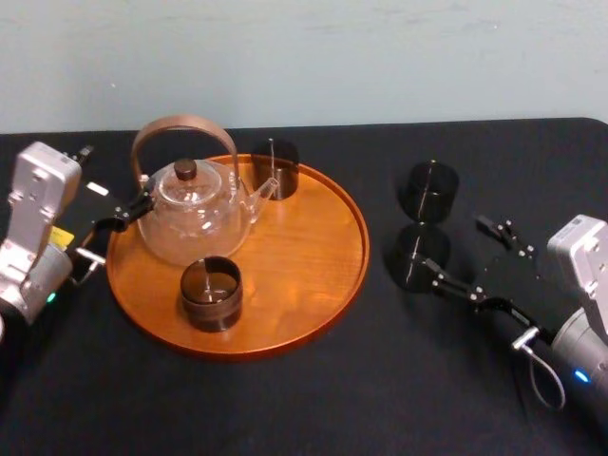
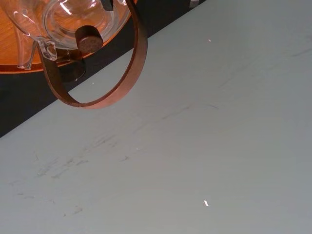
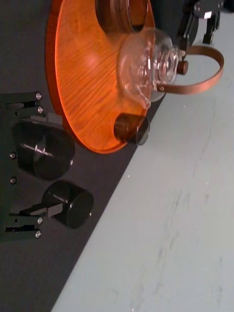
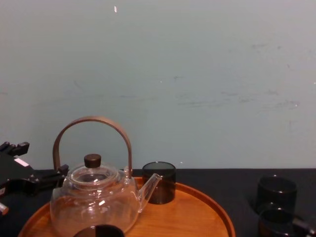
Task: Pick up the glass from the table and place it on the tray.
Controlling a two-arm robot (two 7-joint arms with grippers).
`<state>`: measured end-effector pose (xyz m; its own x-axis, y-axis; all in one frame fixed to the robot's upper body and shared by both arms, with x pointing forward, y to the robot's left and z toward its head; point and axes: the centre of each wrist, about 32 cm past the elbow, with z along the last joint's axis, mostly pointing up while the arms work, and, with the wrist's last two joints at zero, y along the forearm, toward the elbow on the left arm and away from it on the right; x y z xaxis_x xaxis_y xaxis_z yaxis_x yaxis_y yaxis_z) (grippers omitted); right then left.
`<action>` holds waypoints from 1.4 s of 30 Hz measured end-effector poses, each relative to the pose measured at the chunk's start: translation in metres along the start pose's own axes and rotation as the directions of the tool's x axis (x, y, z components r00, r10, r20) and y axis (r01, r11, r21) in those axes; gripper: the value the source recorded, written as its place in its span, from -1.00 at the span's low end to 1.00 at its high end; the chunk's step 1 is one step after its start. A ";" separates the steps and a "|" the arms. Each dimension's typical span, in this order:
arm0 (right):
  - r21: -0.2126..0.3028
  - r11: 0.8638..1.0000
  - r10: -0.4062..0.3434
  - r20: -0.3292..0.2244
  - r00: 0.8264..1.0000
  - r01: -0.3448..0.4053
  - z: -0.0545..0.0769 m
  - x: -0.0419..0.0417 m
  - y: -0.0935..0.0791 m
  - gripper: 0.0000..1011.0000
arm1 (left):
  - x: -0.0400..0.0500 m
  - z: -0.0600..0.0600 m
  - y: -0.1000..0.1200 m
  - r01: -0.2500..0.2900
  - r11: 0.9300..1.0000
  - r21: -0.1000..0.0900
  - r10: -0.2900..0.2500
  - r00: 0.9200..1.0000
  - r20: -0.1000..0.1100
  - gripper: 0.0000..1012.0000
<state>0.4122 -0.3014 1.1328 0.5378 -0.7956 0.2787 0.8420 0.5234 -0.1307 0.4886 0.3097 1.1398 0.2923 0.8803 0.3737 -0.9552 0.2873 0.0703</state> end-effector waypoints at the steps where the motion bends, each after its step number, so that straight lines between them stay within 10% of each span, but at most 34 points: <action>1: -0.001 1.000 0.004 -0.003 1.000 -0.004 -0.001 -0.0003 0.000 0.98 | 0.0000 0.000 0.000 0.000 1.000 0.000 0.000 1.000 0.000 1.00; 42: -0.093 0.995 0.037 -0.098 0.994 -0.046 -0.039 -0.0023 0.017 0.98 | 0.0000 0.000 0.000 0.000 1.000 0.000 0.000 1.000 0.000 0.99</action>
<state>0.4273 -0.3023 1.0930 0.5703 -0.8017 0.1790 0.8164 0.5290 -0.2315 0.4886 0.3097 1.1397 0.2923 0.8803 0.3737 -0.9553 0.2873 0.0703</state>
